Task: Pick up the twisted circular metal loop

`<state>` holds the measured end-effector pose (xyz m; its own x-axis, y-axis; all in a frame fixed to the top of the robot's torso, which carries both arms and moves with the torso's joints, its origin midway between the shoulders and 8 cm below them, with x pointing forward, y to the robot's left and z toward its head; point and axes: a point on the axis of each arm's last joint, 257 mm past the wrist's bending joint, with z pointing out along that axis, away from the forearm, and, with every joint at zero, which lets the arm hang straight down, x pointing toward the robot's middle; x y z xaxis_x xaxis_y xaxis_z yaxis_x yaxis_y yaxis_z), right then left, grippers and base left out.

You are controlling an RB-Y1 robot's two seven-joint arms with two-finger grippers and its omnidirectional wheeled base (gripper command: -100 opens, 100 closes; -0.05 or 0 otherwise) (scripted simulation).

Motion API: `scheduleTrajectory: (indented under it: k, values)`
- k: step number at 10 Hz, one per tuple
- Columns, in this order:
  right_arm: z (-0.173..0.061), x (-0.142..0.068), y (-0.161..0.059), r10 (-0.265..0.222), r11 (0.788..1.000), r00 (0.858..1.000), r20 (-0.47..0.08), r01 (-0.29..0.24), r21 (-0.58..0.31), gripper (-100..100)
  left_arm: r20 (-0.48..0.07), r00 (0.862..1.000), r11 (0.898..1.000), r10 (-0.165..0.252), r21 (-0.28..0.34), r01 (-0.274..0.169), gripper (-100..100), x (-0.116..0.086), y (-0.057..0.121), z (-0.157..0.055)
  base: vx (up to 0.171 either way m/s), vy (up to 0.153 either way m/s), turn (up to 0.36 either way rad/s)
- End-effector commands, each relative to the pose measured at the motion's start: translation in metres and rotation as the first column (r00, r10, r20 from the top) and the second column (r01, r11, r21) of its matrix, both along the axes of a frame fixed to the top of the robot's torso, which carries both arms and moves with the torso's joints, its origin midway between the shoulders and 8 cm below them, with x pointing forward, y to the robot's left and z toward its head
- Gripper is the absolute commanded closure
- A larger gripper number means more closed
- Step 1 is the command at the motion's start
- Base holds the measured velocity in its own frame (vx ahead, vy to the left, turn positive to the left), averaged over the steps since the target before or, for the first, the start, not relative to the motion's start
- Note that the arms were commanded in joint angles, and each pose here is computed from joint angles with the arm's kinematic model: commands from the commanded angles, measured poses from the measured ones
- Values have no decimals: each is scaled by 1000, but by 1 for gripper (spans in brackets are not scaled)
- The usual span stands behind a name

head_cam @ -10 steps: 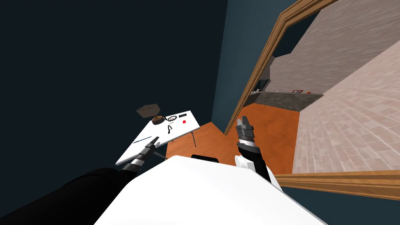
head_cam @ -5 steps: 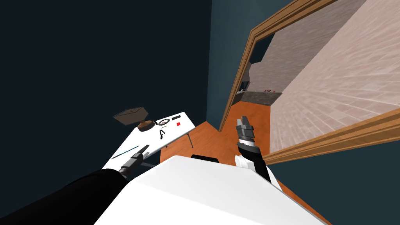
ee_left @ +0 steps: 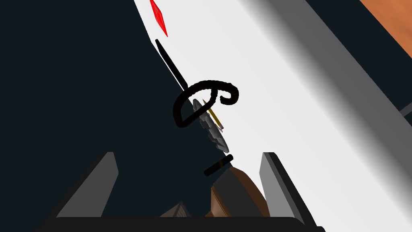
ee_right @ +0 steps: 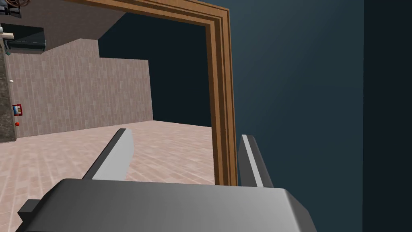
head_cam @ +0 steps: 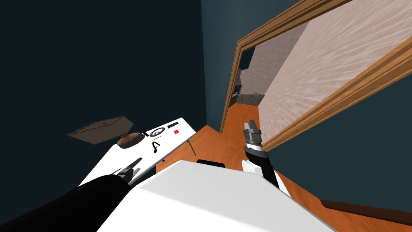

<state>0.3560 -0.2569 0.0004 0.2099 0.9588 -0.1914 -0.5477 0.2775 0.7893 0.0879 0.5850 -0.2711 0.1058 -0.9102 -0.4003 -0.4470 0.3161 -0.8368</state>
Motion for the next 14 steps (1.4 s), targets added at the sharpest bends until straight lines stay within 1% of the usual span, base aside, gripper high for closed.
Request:
scheduleTrajectory:
  k: [1, 3, 4, 6, 7, 9, 11, 13, 14]
  values:
    - [0, 0, 0, 0, 1000, 1000, 0, 0, 0, 0, -66, 996, 998, 59, -3, -59, -100, -38, 15, -5, 4, 26, -443]
    - [0, 0, 0, 0, 1000, 1000, 0, 0, 0, 0, -136, 982, 991, 130, 0, -131, -100, -82, 34, -7, 5, 28, -453]
    - [0, 0, 0, 0, 1000, 1000, 0, 0, 0, 0, -136, 982, 991, 130, 0, -131, -100, -82, 34, -7, 8, 22, -294]
    - [0, 0, 0, 0, 1000, 1000, 0, 0, 0, 0, -194, 961, 980, 195, 5, -198, -100, -123, 47, -6, 9, 15, -414]
    - [0, 0, 0, 0, 1000, 1000, 0, 0, 0, 0, -194, 961, 980, 195, 5, -198, -100, -123, 47, -6, 11, 24, -132]
    - [0, 0, 0, 0, 1000, 1000, 0, 0, 0, 0, -238, 939, 967, 250, 12, -255, -100, -158, 57, -4, 15, 15, -290]
    - [0, 0, 0, 0, 1000, 1000, 0, 0, 0, 0, -270, 918, 954, 292, 19, -298, -100, -186, 63, -1, 24, 26, -382]
    - [0, 0, 0, 0, 1000, 1000, 0, 0, 0, 0, -295, 899, 943, 325, 28, -332, -100, -208, 68, 4, 28, 24, -325]
    - [0, 0, 0, 0, 1000, 1000, 0, 0, 0, 0, -287, 905, 947, 313, 26, -319, -100, -198, 66, 1, 14, 19, -68]
